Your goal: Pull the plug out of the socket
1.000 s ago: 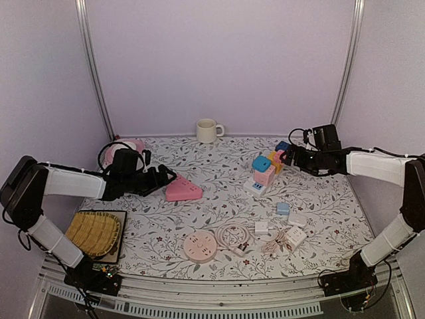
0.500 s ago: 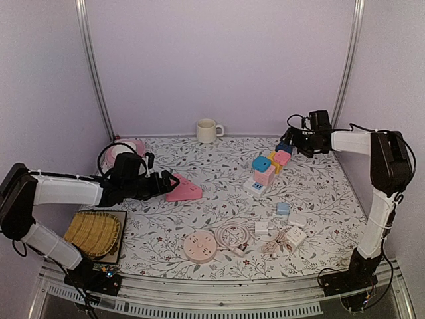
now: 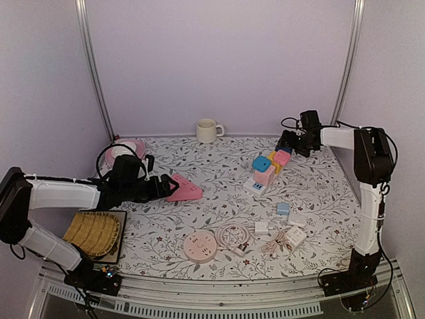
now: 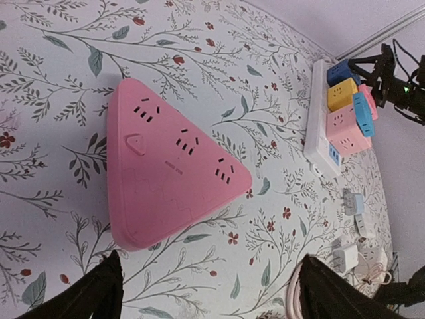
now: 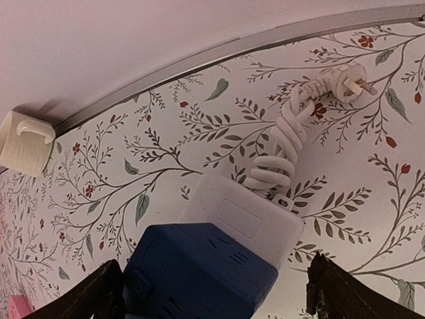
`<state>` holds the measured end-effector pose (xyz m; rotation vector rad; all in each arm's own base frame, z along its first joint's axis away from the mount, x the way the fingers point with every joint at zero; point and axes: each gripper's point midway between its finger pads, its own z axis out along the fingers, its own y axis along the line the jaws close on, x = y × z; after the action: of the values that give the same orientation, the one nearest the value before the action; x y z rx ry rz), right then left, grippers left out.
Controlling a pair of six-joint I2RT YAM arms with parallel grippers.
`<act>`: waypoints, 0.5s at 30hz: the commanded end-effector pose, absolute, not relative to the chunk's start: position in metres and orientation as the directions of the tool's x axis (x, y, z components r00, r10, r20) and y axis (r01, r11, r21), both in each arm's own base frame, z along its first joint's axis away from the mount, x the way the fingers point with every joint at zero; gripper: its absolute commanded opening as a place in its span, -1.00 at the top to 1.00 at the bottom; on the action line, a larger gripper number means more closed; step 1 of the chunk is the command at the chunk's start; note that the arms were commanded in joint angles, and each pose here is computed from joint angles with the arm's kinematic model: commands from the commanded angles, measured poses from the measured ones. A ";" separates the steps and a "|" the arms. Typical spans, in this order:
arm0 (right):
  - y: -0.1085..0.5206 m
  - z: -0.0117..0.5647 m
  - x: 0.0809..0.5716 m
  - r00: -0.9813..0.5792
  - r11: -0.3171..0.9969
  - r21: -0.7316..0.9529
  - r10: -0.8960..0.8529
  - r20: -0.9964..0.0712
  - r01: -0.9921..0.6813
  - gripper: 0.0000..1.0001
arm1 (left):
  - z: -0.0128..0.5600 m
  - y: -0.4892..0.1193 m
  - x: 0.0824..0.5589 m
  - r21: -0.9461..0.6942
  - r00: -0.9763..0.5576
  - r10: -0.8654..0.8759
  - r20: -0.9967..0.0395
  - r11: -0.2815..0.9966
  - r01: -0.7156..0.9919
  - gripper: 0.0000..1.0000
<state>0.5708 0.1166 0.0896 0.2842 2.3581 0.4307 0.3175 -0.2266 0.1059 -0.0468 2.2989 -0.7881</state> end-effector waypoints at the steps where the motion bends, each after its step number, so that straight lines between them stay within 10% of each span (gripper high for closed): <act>1: 0.120 0.088 0.579 -0.725 0.955 0.286 0.249 -0.642 0.075 -0.94 | 0.109 -0.228 0.312 -0.539 -0.750 -0.222 -0.622 0.817 0.205 -0.84; 15: 0.147 0.076 0.573 -0.766 0.974 0.222 0.169 -0.620 0.035 -0.61 | 0.113 -0.225 0.304 -0.545 -0.746 -0.237 -0.622 0.815 0.196 -0.82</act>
<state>0.5812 0.1409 0.0886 0.1599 2.3807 0.2897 0.3115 -0.2288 0.1178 -0.0271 2.2697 -0.8020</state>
